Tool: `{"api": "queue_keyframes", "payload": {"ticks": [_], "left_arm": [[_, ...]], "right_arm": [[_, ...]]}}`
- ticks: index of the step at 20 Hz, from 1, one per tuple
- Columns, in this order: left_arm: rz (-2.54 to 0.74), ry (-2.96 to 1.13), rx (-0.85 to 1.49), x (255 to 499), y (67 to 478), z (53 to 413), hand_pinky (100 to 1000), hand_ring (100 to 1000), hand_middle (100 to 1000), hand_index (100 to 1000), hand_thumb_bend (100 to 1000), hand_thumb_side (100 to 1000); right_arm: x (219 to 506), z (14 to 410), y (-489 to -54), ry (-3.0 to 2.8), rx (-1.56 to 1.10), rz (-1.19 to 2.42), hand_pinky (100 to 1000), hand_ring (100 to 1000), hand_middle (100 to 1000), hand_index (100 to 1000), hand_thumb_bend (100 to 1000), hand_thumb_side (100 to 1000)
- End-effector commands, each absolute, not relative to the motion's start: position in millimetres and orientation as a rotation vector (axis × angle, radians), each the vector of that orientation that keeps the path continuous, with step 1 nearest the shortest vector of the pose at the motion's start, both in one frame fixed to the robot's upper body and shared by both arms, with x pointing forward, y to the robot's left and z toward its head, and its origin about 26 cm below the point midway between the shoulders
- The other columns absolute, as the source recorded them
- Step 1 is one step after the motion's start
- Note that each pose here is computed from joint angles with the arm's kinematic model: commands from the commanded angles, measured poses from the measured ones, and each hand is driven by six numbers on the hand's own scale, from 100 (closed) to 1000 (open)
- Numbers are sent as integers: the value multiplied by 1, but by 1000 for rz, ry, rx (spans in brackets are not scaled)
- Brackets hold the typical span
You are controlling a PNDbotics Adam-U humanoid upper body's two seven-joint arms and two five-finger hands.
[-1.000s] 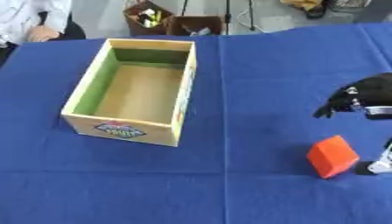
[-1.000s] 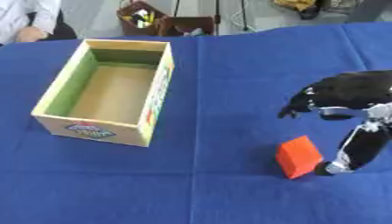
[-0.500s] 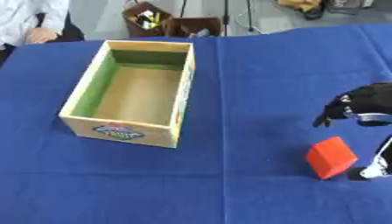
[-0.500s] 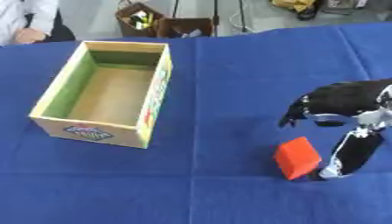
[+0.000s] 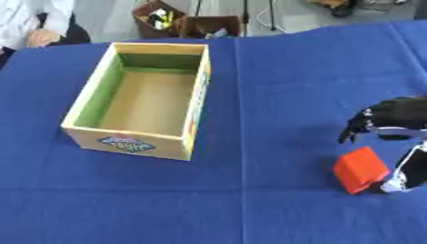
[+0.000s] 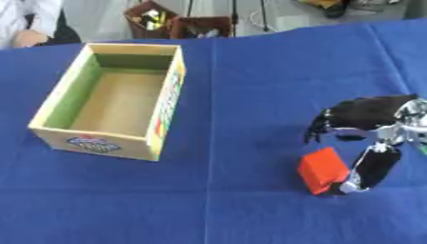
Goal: Pick up objects on the table and place them in the box.
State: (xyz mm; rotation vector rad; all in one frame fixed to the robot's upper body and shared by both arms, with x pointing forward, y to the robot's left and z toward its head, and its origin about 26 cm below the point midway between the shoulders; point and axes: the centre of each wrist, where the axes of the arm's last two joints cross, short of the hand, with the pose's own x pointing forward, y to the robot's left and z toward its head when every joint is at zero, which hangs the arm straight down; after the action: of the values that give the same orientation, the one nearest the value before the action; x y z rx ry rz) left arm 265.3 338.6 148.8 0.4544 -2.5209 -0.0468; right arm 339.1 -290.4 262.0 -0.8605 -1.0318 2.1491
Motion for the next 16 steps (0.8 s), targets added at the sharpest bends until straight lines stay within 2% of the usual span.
{"api": "queue_keyframes", "payload": {"ticks": [1,3,8,10,12,16], "left_arm": [[-68,-2545,457,264,339,156,441,615,572,812,519,981],[-69,-2545,456,264,339,156,441,615,572,812,519,981],[-71,-2544,457,264,339,156,441,615,573,812,518,981],[-71,-2543,457,264,339,156,441,616,573,812,517,980],[-72,-2542,458,264,339,156,441,616,573,812,517,980],[-75,-2542,456,264,339,156,441,616,573,811,517,979]], "right_arm": [[340,268,-293,-1028,-895,2144,828,853,666,828,512,394],[340,268,-294,-1034,-896,2137,822,846,630,788,504,393],[342,266,-295,-1032,-889,2128,822,845,617,773,511,382],[342,265,-295,-1037,-884,2127,817,836,584,739,517,382],[342,266,-295,-1055,-887,2119,803,819,534,661,520,395],[342,267,-295,-1097,-906,2093,793,807,497,634,489,404]]}}
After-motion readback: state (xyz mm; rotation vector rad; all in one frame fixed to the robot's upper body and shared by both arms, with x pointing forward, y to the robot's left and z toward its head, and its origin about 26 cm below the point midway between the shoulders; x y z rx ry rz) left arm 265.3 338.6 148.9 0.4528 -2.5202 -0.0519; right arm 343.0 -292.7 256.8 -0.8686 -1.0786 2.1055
